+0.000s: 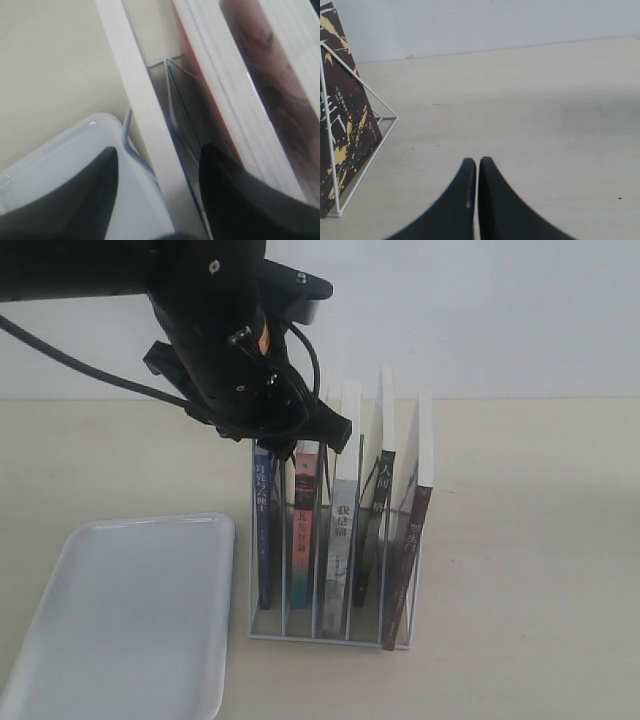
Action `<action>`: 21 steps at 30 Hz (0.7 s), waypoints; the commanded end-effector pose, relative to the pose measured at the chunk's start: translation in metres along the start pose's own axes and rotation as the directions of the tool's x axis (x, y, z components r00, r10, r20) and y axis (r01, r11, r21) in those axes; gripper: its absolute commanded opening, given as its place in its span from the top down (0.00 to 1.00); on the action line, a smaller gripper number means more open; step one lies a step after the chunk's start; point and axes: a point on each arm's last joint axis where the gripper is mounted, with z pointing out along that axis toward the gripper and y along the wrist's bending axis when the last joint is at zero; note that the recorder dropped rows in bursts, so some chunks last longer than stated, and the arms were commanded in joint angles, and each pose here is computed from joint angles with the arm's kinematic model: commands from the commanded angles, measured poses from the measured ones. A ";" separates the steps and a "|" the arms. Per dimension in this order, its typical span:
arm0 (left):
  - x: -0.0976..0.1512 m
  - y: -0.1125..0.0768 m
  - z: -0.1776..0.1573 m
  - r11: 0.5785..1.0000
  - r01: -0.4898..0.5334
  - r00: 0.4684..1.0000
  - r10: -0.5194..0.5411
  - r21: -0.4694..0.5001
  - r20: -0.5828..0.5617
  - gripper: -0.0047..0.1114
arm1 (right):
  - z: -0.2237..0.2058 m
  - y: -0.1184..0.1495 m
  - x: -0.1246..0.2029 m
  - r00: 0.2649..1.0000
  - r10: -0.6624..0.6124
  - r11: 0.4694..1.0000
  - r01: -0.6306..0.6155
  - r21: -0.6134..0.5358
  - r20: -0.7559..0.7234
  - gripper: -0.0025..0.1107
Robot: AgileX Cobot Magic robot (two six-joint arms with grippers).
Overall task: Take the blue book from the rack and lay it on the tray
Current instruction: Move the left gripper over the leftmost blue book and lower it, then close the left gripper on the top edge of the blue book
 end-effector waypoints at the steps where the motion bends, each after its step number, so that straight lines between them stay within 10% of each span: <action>1: -0.004 0.001 -0.001 1.000 -0.007 1.000 0.008 -0.003 0.029 0.55 | -0.001 0.000 -0.002 1.000 -0.010 1.000 0.010 -0.001 0.019 0.97; 14: -0.005 0.003 -0.001 1.000 -0.014 0.999 0.015 -0.023 0.040 0.89 | -0.001 0.000 -0.002 1.000 -0.010 1.000 0.010 -0.001 0.019 0.97; 21: -0.006 0.006 -0.010 1.000 0.004 0.998 -0.003 -0.020 0.062 0.91 | -0.001 0.000 -0.002 1.000 -0.010 1.000 0.010 -0.001 0.019 0.97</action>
